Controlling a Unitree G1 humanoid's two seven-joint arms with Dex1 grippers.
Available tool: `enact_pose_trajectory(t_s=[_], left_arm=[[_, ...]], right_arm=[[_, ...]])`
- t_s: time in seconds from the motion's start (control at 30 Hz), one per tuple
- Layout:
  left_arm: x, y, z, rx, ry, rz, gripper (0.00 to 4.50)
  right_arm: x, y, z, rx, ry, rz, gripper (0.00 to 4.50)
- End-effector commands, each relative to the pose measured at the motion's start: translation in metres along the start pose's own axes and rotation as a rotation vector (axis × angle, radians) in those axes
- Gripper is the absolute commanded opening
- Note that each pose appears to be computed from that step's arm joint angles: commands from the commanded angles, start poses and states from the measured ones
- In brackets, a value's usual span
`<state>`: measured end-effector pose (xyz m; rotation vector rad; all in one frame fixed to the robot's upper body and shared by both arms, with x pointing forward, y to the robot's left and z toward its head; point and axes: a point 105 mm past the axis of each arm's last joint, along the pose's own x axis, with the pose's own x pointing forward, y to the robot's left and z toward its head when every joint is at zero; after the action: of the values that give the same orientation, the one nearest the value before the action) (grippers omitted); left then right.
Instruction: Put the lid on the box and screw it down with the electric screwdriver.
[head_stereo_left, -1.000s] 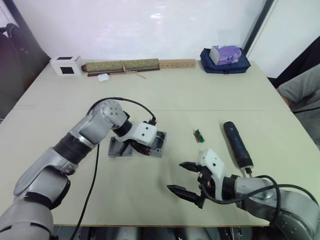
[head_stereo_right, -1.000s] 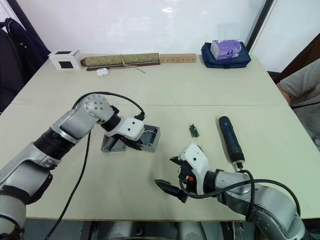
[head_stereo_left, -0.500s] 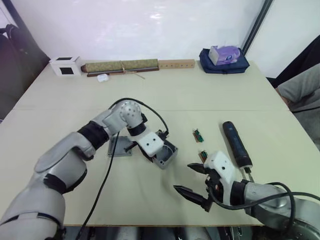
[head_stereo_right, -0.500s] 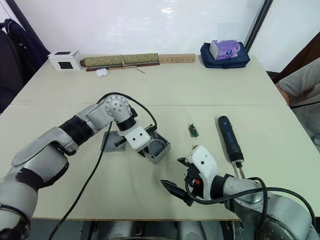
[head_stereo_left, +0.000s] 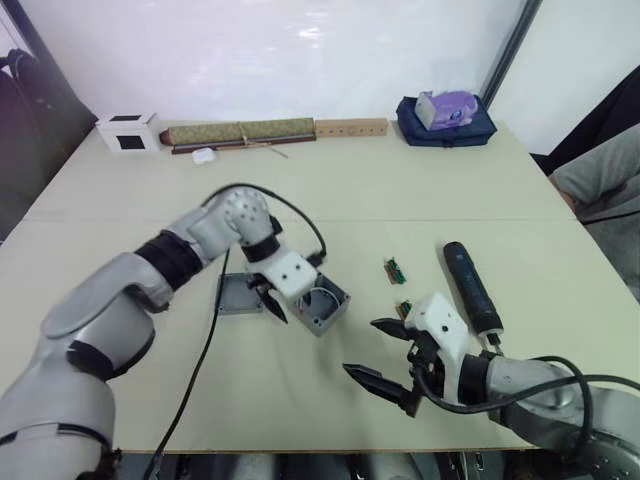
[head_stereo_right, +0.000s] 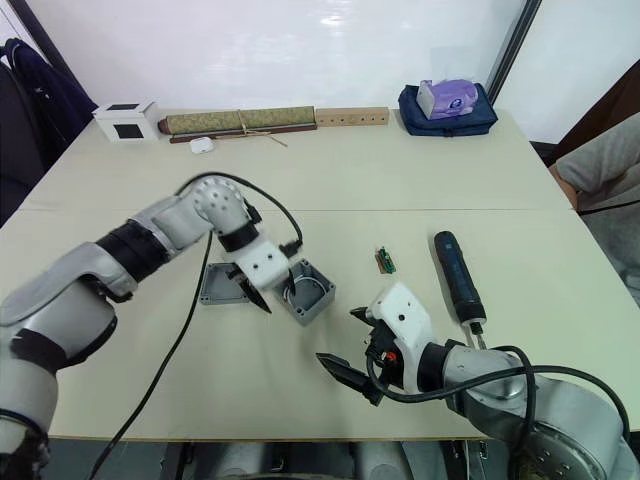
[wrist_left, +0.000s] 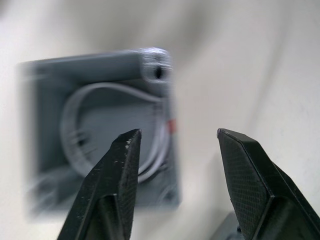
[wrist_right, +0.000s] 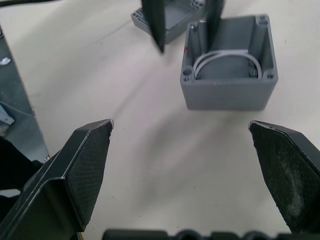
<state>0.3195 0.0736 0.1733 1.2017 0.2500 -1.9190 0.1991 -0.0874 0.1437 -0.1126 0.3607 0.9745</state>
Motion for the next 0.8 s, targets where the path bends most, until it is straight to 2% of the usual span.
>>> enact_pose_trajectory(t_s=[0.03, 0.1, 0.17, 0.27, 0.4, 0.47, 0.6, 0.8], left_arm=[[-0.076, 0.016, 0.019, -0.260, -0.196, 0.365, 2.53], [-0.087, 0.020, 0.011, -0.396, -0.222, 0.527, 2.53], [-0.092, 0.018, -0.005, -0.529, -0.194, 0.672, 2.53], [-0.088, -0.016, -0.050, -0.882, -0.006, 0.815, 2.53], [-0.080, -0.064, -0.072, -1.229, 0.187, 0.872, 2.53], [-0.080, -0.077, -0.074, -1.317, 0.233, 0.891, 2.53], [-0.074, -0.096, -0.079, -1.514, 0.210, 0.869, 2.53], [-0.064, -0.105, -0.087, -1.591, 0.203, 0.845, 2.53]], right_arm=[[0.004, -0.004, 0.047, -0.078, -0.187, 0.039, 4.50], [0.012, -0.005, 0.054, -0.125, -0.183, 0.058, 4.50], [0.019, -0.004, 0.062, -0.166, -0.187, 0.076, 4.50], [0.030, -0.001, 0.070, -0.226, -0.206, 0.104, 4.50], [0.039, -0.004, 0.066, -0.234, -0.216, 0.118, 4.50], [0.043, -0.004, 0.062, -0.247, -0.208, 0.122, 4.50], [0.049, -0.002, 0.060, -0.233, -0.230, 0.148, 4.50], [0.051, -0.003, 0.055, -0.216, -0.243, 0.149, 4.50]])
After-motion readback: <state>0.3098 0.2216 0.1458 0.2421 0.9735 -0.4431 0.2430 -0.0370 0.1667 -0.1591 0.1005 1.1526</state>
